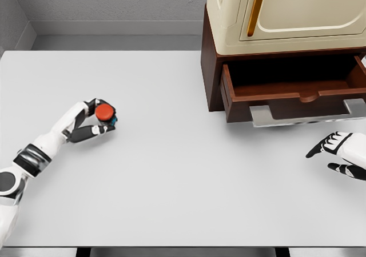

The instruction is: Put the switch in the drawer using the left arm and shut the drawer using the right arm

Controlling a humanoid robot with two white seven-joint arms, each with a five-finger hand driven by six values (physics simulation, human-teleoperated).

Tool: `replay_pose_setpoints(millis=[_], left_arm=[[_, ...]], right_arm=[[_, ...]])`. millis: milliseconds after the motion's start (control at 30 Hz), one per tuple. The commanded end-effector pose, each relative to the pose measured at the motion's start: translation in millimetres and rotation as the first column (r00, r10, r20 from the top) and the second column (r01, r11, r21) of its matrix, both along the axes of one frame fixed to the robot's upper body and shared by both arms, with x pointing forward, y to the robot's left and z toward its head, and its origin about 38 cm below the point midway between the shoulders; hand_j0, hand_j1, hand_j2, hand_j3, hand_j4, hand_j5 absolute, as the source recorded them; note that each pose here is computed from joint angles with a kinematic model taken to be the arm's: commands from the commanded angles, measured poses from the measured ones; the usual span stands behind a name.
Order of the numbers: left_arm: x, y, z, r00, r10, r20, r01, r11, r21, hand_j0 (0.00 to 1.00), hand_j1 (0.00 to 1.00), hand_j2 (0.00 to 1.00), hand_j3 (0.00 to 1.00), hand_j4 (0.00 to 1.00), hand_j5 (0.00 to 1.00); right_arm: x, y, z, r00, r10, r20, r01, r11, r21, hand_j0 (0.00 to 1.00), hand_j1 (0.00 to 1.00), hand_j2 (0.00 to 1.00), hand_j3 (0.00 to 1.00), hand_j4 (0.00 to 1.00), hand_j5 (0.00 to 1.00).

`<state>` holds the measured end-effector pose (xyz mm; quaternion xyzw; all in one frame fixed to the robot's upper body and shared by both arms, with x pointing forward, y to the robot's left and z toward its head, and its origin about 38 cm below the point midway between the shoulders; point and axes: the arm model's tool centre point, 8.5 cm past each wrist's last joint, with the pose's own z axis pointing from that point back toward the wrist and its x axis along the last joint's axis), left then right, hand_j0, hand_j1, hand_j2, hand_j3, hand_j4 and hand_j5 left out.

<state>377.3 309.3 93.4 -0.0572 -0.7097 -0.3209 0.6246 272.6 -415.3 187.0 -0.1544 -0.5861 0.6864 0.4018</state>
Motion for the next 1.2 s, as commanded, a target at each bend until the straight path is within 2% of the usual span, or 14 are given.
replay_pose_setpoints(millis=[0, 133, 300, 400, 667, 933, 1033, 1167], left_arm=[[-0.2, -7, 10.2, 0.999, -0.018, 0.027, 0.018, 1.0, -0.011, 0.44, 0.44, 0.44, 0.44, 0.44, 0.44], [0.1, -22, 22.9, 0.996, -0.045, 0.071, 0.047, 0.998, -0.035, 0.42, 0.42, 0.42, 0.42, 0.42, 0.42], [-4.5, -44, 49.2, 0.984, -0.086, 0.154, 0.097, 0.993, -0.065, 0.42, 0.42, 0.42, 0.42, 0.42, 0.42], [-3.7, -48, 54.7, 0.981, -0.089, 0.173, 0.103, 0.992, -0.073, 0.42, 0.42, 0.42, 0.42, 0.42, 0.42], [5.7, -67, 72.2, 0.965, -0.109, 0.24, 0.122, 0.992, -0.04, 0.42, 0.42, 0.42, 0.42, 0.42, 0.42], [8.7, -95, 98.8, 0.929, -0.138, 0.343, 0.143, 0.99, 0.01, 0.41, 0.41, 0.41, 0.41, 0.41, 0.41], [11.8, -106, 104.0, 0.917, -0.14, 0.373, 0.13, 0.99, 0.05, 0.4, 0.4, 0.4, 0.4, 0.4, 0.4], [9.9, -111, 112.6, 0.905, -0.149, 0.399, 0.139, 0.989, 0.055, 0.39, 0.39, 0.39, 0.39, 0.39, 0.39]], right_arm=[[0.4, 0, 0.9, 1.0, -0.002, -0.001, 0.002, 1.0, 0.006, 0.66, 0.66, 0.66, 0.66, 0.66, 0.66], [1.4, -3, 1.7, 1.0, -0.005, -0.003, 0.005, 1.0, -0.004, 0.66, 0.66, 0.66, 0.66, 0.66, 0.66], [1.7, -4, 2.2, 1.0, -0.006, -0.005, 0.006, 1.0, -0.005, 0.66, 0.66, 0.66, 0.66, 0.66, 0.66], [2.3, -6, 2.2, 1.0, -0.011, -0.006, 0.011, 1.0, -0.009, 0.66, 0.66, 0.66, 0.66, 0.66, 0.66], [2.9, -8, 1.9, 1.0, -0.017, -0.008, 0.017, 1.0, -0.015, 0.67, 0.67, 0.67, 0.67, 0.67, 0.67], [3.1, -9, 2.5, 1.0, -0.016, -0.008, 0.016, 1.0, -0.018, 0.67, 0.67, 0.67, 0.67, 0.67, 0.67], [3.1, -9, 2.5, 1.0, -0.016, -0.008, 0.016, 1.0, -0.018, 0.67, 0.67, 0.67, 0.67, 0.67, 0.67], [3.2, -9, 2.7, 1.0, -0.015, -0.008, 0.015, 1.0, -0.019, 0.67, 0.67, 0.67, 0.67, 0.67, 0.67]])
